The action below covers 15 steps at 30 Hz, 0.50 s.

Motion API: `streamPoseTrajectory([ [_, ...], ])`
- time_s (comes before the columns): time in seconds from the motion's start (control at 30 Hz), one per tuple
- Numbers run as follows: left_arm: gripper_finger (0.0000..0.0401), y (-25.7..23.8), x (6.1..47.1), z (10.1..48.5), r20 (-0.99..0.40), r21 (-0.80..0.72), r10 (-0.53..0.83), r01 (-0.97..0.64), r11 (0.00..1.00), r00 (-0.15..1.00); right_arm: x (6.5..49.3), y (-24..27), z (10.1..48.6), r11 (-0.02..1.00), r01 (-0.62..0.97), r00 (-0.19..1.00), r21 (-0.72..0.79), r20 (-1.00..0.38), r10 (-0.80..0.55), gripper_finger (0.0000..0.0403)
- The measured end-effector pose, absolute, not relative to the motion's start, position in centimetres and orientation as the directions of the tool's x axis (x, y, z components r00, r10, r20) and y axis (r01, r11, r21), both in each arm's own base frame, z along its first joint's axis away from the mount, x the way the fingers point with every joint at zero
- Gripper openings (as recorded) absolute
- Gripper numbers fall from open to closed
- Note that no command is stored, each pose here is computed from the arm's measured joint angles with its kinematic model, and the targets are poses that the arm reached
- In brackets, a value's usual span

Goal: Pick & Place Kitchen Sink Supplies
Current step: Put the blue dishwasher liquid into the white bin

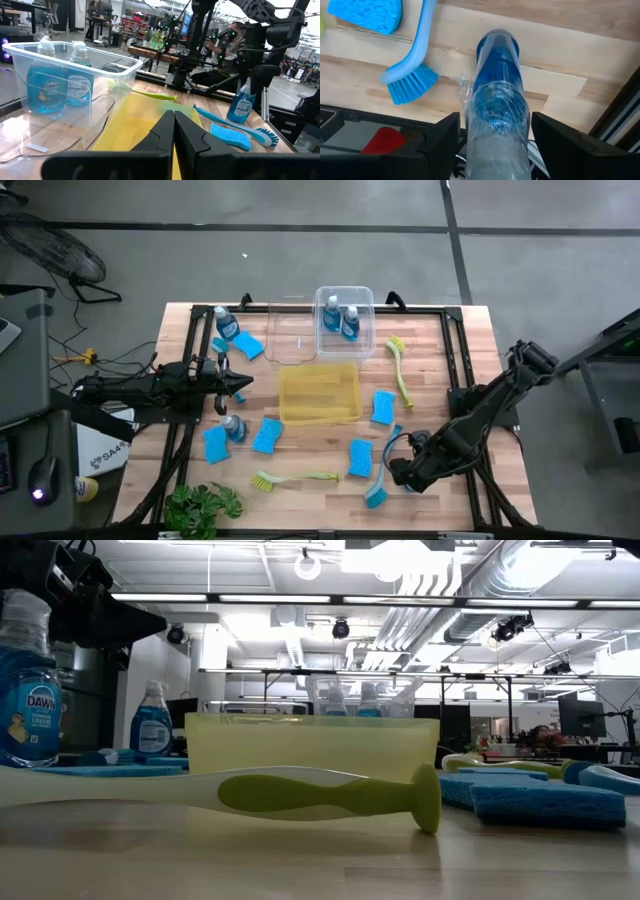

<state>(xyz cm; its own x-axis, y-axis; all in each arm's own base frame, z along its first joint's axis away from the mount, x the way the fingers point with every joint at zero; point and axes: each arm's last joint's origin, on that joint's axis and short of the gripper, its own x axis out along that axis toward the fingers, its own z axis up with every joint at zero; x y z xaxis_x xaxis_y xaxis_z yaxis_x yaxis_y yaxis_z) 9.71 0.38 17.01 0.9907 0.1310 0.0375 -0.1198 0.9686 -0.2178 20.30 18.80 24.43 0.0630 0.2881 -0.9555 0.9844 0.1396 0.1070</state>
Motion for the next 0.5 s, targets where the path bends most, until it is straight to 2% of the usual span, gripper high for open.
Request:
streamPoseTrajectory([
  [0.33, 0.0001, 0.37, 9.71, 17.01, 0.038, -0.218, 0.131, -0.120, 0.969, 0.991, 20.29, 18.79, 24.38, 0.157, 0.981, 0.062, 0.110, -0.958, 0.280, 0.0176],
  [0.5, 0.0001, 0.38, 9.71, 17.01, 0.037, -0.218, 0.132, -0.120, 0.968, 0.991, 20.25, 18.83, 24.38, 0.165, 0.980, 0.061, 0.111, -0.958, 0.281, 0.0173],
])
